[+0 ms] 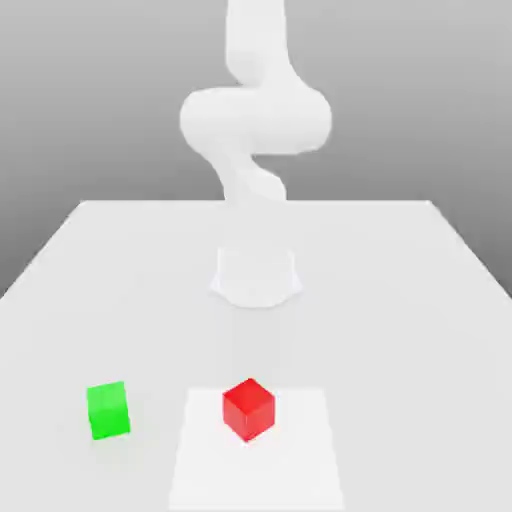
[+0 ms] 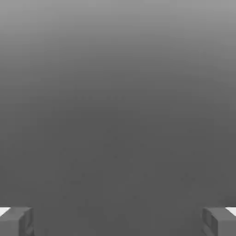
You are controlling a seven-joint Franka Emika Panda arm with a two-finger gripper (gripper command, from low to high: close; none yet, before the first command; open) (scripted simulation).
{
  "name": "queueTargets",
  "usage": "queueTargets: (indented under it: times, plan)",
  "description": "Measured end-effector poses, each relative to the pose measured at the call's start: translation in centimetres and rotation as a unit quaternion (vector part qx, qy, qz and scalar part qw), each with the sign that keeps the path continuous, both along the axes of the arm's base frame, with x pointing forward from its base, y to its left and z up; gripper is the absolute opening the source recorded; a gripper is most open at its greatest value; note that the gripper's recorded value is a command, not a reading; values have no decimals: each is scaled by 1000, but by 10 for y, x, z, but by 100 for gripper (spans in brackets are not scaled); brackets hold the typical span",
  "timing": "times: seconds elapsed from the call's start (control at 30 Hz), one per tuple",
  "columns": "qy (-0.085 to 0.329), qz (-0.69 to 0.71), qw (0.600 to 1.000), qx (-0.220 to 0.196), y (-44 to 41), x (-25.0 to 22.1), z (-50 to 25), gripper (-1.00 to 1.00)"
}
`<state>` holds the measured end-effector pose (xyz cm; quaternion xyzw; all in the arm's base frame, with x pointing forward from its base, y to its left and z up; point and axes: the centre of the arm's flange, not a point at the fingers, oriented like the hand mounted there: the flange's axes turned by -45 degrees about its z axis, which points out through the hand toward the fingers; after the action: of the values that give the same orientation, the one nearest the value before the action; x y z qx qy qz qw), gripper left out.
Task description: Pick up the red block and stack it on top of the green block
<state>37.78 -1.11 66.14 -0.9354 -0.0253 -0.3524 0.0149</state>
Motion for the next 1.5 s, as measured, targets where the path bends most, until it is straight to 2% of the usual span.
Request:
queueTargets:
  times: [0.13, 0.3, 0.47, 0.67, 1.13, 1.17, 1.5]
  plan:
    - [72, 64, 995, -9, -7, 43, -99, 0]
    - [157, 141, 977, -34, -1, 63, -224, 0]
    - [238, 216, 944, -73, 6, 48, -341, 0]
    - [316, 292, 893, -130, 2, 0, -442, 0]
    - [323, 302, 886, -138, 1, -5, -510, 0]
    - [324, 302, 886, -137, 1, -6, -516, -100]
    - [322, 303, 886, -139, 1, -3, -503, -100]
